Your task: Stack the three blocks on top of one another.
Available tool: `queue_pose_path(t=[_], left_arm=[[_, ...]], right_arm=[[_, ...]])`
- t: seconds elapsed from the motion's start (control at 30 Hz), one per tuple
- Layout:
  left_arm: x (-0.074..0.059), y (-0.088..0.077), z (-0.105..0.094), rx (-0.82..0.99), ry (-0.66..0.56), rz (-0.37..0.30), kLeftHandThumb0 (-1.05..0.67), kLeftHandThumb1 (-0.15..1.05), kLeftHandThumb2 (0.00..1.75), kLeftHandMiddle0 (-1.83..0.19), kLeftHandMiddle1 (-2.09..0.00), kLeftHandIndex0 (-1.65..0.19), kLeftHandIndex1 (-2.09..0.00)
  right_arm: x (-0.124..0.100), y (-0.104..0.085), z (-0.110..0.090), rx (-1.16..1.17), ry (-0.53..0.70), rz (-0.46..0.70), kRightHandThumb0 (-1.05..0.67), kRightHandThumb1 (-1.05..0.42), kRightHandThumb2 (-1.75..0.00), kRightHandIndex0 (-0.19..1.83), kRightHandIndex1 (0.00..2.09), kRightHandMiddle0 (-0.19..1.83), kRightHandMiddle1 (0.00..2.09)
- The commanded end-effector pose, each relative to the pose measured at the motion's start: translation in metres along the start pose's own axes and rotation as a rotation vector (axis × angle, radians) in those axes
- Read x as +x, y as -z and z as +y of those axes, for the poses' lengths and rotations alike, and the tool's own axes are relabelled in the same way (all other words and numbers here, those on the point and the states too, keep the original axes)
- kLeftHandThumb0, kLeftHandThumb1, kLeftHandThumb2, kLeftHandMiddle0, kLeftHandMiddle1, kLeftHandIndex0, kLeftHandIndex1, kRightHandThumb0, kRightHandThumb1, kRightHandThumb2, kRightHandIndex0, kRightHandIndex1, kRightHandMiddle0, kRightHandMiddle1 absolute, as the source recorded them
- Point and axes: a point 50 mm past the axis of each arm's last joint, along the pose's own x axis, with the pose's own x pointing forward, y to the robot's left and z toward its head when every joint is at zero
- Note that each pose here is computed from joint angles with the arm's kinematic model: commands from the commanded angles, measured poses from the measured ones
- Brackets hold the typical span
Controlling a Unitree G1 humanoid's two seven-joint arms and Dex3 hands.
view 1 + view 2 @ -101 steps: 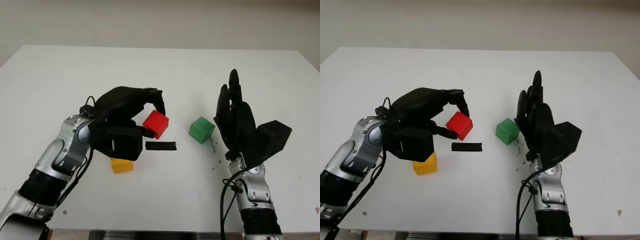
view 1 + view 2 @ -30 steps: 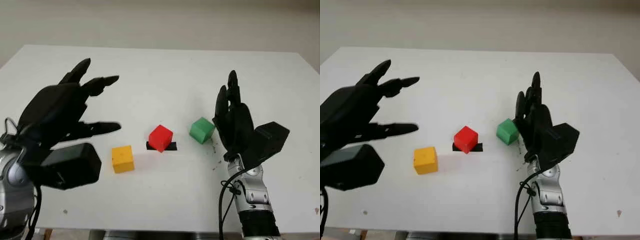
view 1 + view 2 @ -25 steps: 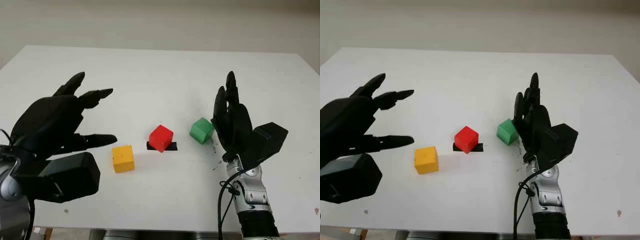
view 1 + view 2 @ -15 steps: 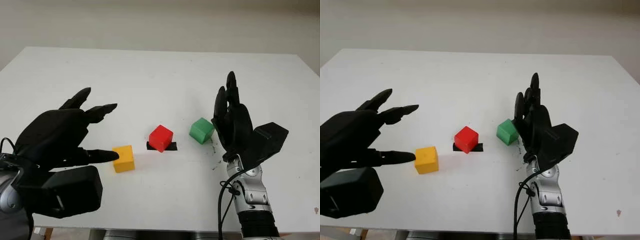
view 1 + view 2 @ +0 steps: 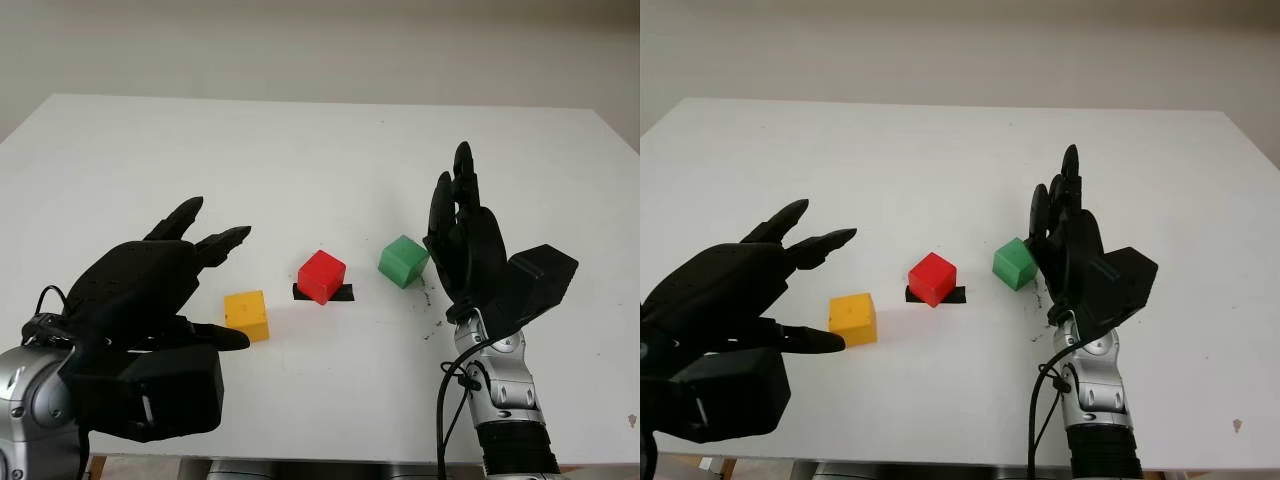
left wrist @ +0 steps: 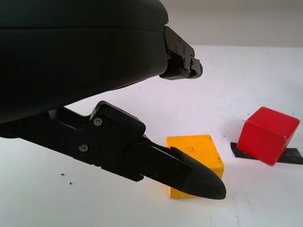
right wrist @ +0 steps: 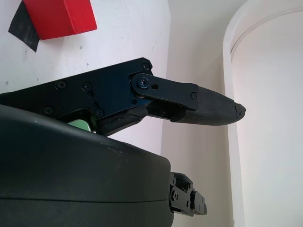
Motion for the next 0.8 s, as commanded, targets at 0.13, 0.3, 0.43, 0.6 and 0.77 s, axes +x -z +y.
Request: queue_pose_path(t=[0.13,0.3,0.43,0.6,0.77], left_arm=[[0.009,0.002,-0.013,0.031,-0.023,0.028,-0.74,0.94,0.05,0.19,-0.03,-0.22,-0.07],[0.012,0.005,-0.019,0.029,-0.002,0.053,-0.71,0.93,0.05,0.19,-0.04,-0.25,-0.08],[0.015,0.005,-0.022,0.035,0.029,0.06,-0.74,0.94,0.06,0.17,-0.06,-0.29,-0.1],[0.017,0.005,-0.025,0.025,0.048,0.054,-0.74,0.95,0.06,0.14,-0.06,-0.36,-0.14],[0.017,0.006,-0.026,0.02,0.067,0.045,-0.73,0.95,0.05,0.1,-0.06,-0.43,-0.26]], right_arm=[[0.003,-0.01,-0.002,-0.012,0.002,-0.035,-0.74,-1.05,-0.64,-0.19,0.0,-0.19,0.0],[0.002,-0.009,-0.002,-0.007,0.006,-0.03,-0.73,-1.05,-0.64,-0.19,0.0,-0.19,0.0],[0.001,-0.009,-0.002,-0.003,0.007,-0.029,-0.73,-1.05,-0.64,-0.19,0.0,-0.19,0.0],[0.001,-0.009,-0.002,-0.015,0.012,-0.031,-0.73,-1.05,-0.64,-0.19,0.0,-0.19,0.0],[0.001,-0.009,-0.002,-0.014,0.009,-0.029,-0.74,-1.05,-0.65,-0.19,0.0,-0.19,0.0]])
